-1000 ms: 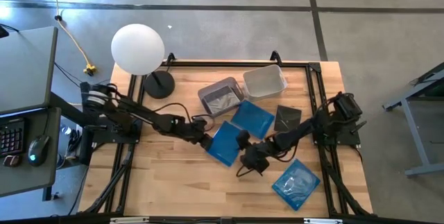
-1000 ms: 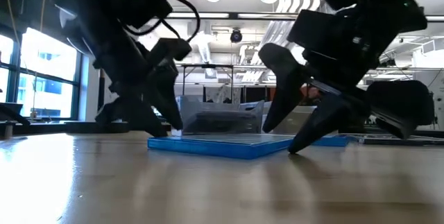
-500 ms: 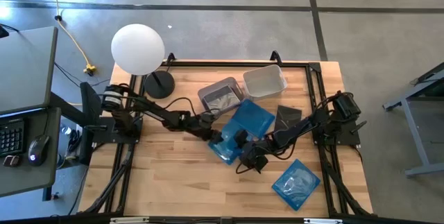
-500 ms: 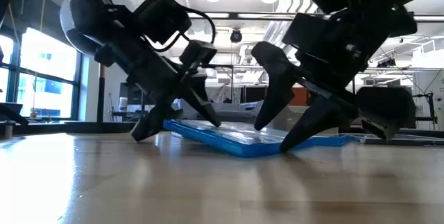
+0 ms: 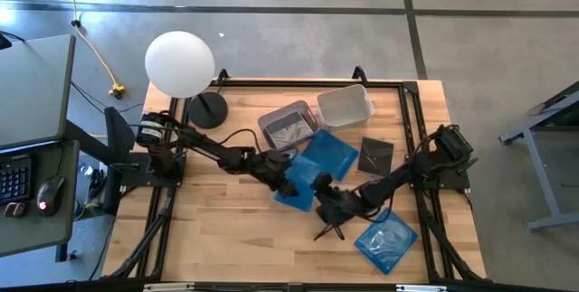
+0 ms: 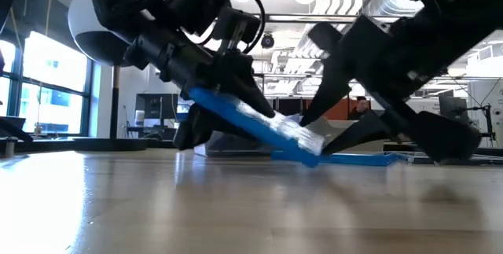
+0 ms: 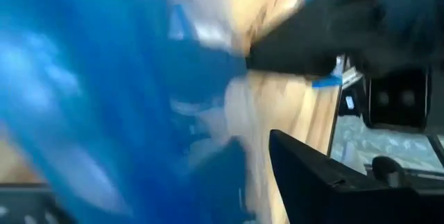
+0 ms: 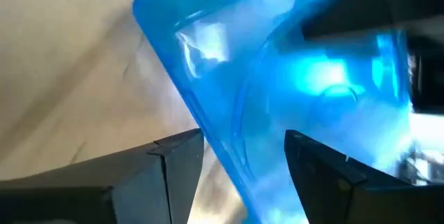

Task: Pick & place jewel cases by type
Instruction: Put the middle blue CD case into the white bin

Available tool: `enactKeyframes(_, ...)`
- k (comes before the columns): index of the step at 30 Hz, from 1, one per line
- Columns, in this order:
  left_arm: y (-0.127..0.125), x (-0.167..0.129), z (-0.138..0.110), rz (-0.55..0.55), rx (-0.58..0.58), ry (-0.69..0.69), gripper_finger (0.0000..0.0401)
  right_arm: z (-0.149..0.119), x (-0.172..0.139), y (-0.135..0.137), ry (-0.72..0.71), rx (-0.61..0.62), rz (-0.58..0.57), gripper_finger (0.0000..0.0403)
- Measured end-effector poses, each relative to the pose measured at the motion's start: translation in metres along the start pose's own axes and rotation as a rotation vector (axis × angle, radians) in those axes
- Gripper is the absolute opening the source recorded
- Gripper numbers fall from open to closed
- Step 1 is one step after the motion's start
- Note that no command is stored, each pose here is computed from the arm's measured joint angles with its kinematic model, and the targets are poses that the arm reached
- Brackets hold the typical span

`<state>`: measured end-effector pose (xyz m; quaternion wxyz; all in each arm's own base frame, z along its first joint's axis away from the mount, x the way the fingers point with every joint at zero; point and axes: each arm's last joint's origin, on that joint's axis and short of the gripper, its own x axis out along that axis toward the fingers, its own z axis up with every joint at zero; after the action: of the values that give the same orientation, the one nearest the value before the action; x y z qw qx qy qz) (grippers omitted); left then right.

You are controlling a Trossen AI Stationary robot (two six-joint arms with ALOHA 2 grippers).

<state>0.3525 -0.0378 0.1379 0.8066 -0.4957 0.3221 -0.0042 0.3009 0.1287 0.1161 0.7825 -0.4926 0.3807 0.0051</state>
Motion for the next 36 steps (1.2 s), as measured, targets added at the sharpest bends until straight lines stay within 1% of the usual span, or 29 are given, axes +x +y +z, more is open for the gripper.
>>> enactKeyframes(3, -0.004, 0.001, -0.001, -0.008, 0.008, -0.002, 0.0126, 0.006, -0.011, 0.011, -0.002, 0.017, -0.021, 0.0197)
enactKeyframes(7, -0.003, 0.001, -0.001, 0.009, 0.005, -0.015, 0.0082, 0.015, -0.027, 0.024, -0.031, 0.075, -0.053, 0.0197)
enactKeyframes(11, -0.005, 0.0, 0.001, -0.002, 0.01, -0.041, 0.0032, 0.02, -0.046, 0.038, -0.024, 0.126, -0.165, 0.0197)
enactKeyframes(13, -0.007, 0.0, 0.002, -0.01, 0.013, -0.042, 0.0014, 0.022, -0.057, 0.046, -0.025, 0.128, -0.228, 0.0197)
enactKeyframes(15, -0.012, 0.001, 0.002, -0.017, 0.026, -0.04, 0.001, 0.024, -0.069, 0.055, -0.03, 0.114, -0.291, 0.0197)
enactKeyframes(18, -0.025, 0.003, 0.01, -0.046, 0.09, -0.056, 0.0019, 0.026, -0.088, 0.066, -0.046, 0.086, -0.409, 0.0197)
enactKeyframes(20, -0.041, 0.002, 0.02, -0.076, 0.146, -0.086, 0.0021, 0.027, -0.101, 0.071, -0.051, 0.084, -0.515, 0.0197)
enactKeyframes(22, -0.057, 0.0, 0.035, -0.074, 0.216, -0.123, 0.0017, 0.028, -0.113, 0.074, -0.071, 0.106, -0.582, 0.0197)
enactKeyframes(23, -0.065, -0.002, 0.044, -0.063, 0.257, -0.129, 0.0014, 0.028, -0.119, 0.074, -0.087, 0.121, -0.586, 0.0197)
enactKeyframes(25, -0.08, -0.008, 0.063, -0.002, 0.339, -0.138, 0.0009, 0.03, -0.129, 0.071, -0.128, 0.17, -0.568, 0.0197)
enactKeyframes(28, -0.103, -0.024, 0.093, 0.165, 0.458, -0.202, 0.001, 0.031, -0.141, 0.061, -0.189, 0.291, -0.525, 0.0197)
enactKeyframes(30, -0.115, -0.038, 0.111, 0.297, 0.524, -0.265, 0.0015, 0.03, -0.147, 0.054, -0.224, 0.362, -0.466, 0.0197)
enactKeyframes(32, -0.125, -0.054, 0.129, 0.388, 0.579, -0.325, 0.0018, 0.028, -0.152, 0.047, -0.255, 0.436, -0.386, 0.0197)
enactKeyframes(34, -0.131, -0.069, 0.147, 0.431, 0.607, -0.369, 0.0018, 0.024, -0.154, 0.041, -0.265, 0.498, -0.3, 0.0197)
enactKeyframes(36, -0.13, -0.079, 0.164, 0.462, 0.627, -0.388, 0.0019, 0.018, -0.154, 0.037, -0.256, 0.559, -0.216, 0.0197)
